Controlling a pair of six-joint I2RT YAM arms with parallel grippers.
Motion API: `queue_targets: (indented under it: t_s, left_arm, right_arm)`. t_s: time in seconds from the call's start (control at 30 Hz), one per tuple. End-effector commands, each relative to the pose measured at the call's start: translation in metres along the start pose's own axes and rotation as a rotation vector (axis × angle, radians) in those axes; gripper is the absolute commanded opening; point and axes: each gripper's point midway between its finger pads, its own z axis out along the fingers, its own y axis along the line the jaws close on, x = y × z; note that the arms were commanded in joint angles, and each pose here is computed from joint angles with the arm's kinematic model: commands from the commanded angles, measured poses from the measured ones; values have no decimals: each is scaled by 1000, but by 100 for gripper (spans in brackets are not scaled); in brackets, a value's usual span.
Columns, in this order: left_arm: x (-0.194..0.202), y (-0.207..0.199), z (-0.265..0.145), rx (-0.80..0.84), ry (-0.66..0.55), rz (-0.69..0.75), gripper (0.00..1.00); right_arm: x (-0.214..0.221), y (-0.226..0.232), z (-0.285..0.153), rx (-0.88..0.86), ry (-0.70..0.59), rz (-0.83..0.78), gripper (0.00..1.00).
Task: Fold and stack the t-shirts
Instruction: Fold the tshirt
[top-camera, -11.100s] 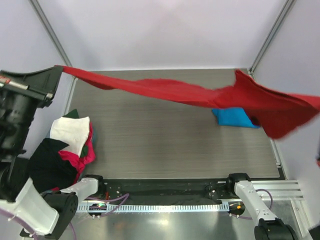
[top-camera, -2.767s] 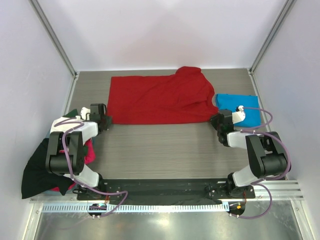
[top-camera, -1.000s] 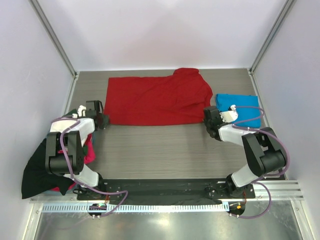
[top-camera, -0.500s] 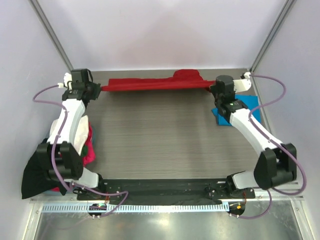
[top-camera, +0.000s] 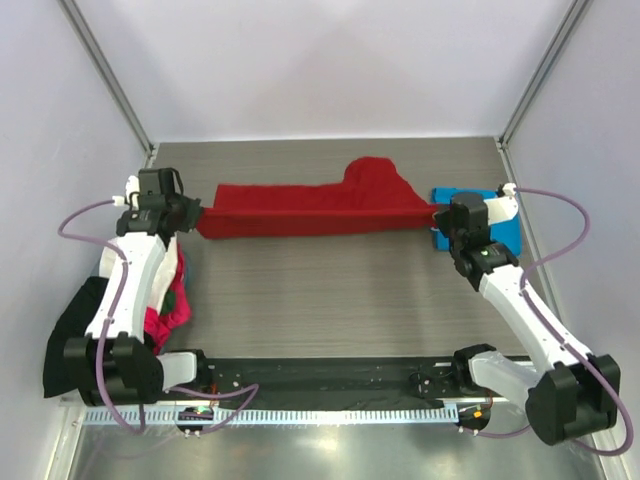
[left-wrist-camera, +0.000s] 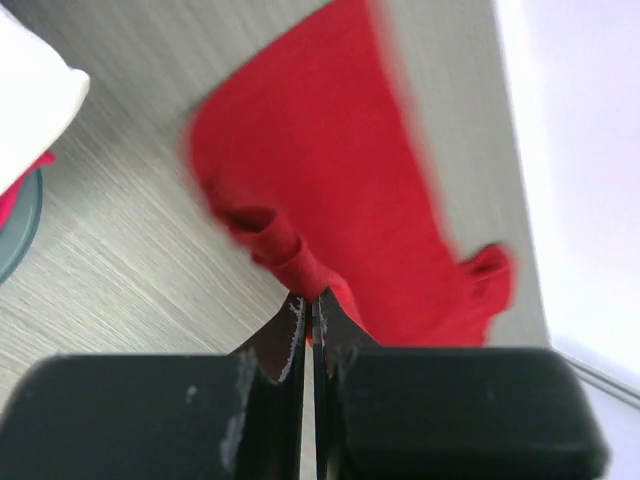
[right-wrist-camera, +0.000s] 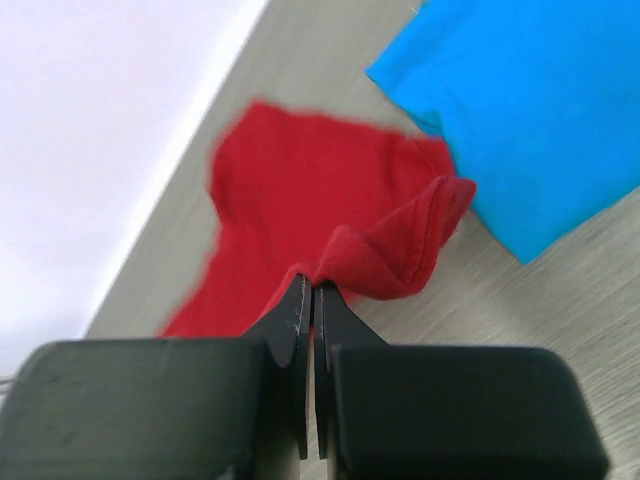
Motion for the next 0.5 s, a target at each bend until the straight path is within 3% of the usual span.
queue_targets:
  t_s: [0.0,0.27,0.47]
  left_arm:
    - [-42,-36,-58,139,-145,2,0]
    - [-77,-87,-158,312,-226,28,0]
    - [-91,-101,-244,489,-304,6,0]
  right_arm:
    - [-67,49,-34,-129,-154,40,1]
    - [-156,130,-129,-351,-253,-23,1]
    - [-197,144,-207,-493,-301,21,1]
